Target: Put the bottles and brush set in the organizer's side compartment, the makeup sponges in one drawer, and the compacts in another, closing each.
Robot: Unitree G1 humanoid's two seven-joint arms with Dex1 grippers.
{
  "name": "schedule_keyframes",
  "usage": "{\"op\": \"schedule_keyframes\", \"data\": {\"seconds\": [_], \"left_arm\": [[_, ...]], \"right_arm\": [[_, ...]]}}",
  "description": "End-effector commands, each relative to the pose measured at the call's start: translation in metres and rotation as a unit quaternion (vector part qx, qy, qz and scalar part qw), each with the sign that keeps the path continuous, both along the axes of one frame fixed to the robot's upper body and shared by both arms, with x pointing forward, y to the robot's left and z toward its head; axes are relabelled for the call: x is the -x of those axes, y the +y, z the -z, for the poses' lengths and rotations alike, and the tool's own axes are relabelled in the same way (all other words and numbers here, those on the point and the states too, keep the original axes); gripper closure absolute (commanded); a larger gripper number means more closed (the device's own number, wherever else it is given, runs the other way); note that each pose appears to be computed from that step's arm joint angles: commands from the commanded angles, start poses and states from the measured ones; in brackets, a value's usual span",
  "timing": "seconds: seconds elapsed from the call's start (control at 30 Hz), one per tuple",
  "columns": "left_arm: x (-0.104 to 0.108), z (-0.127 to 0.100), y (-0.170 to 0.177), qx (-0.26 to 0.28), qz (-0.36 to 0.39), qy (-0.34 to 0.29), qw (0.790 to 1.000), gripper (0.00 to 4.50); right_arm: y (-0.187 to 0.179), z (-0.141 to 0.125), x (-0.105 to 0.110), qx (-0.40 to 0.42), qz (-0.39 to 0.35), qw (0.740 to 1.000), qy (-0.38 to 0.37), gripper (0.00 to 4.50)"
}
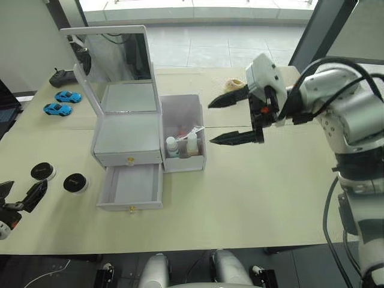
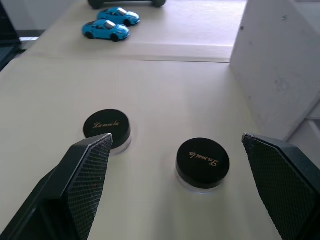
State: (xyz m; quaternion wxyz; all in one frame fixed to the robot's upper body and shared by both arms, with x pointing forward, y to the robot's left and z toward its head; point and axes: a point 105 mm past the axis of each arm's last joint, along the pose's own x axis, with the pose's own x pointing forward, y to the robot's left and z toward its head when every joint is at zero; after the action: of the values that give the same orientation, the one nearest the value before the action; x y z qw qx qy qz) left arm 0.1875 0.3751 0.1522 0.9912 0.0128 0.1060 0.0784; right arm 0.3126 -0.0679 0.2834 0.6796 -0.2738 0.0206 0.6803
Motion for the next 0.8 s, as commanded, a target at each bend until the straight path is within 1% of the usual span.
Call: {"op": "schedule_keyframes", "data": {"seconds": [0.03,0.13,0.2,0.27,0.37,0.5,0.63,0.8], "left_arm": [[0.0,0.008,-0.011,0.005,-0.009,0.033,0.999,0.02],[-0.005,0.02,-0.02,0.015,0.001,0.052,0.999,0.02],[-0.009,0.035,-0.025,0.029,0.0,0.079,0.996,0.02],[-0.013,0.041,-0.027,0.035,-0.002,0.091,0.995,0.02],[-0.026,0.039,-0.02,0.033,-0.023,0.099,0.994,0.02],[-0.049,0.034,-0.028,0.041,-0.004,0.106,0.994,0.02],[-0.068,0.04,-0.031,0.037,0.003,0.121,0.992,0.02],[-0.079,0.043,-0.033,0.036,0.008,0.133,0.99,0.02]], "right_arm": [[0.01,-0.02,0.005,0.001,-0.044,0.999,-0.012,0.0],[0.02,-0.031,0.003,-0.018,-0.05,0.999,-0.005,0.0],[0.022,-0.032,0.002,-0.017,-0.048,0.999,-0.006,0.0],[0.022,-0.031,0.003,-0.016,-0.05,0.999,-0.009,0.0],[0.021,-0.031,0.006,-0.014,-0.048,0.999,-0.018,0.0],[0.015,-0.03,0.009,-0.011,-0.032,0.999,-0.021,0.0],[0.01,-0.029,0.012,-0.014,-0.015,1.0,-0.021,0.0],[0.004,-0.028,0.015,-0.012,0.002,1.0,-0.018,0.0]]}}
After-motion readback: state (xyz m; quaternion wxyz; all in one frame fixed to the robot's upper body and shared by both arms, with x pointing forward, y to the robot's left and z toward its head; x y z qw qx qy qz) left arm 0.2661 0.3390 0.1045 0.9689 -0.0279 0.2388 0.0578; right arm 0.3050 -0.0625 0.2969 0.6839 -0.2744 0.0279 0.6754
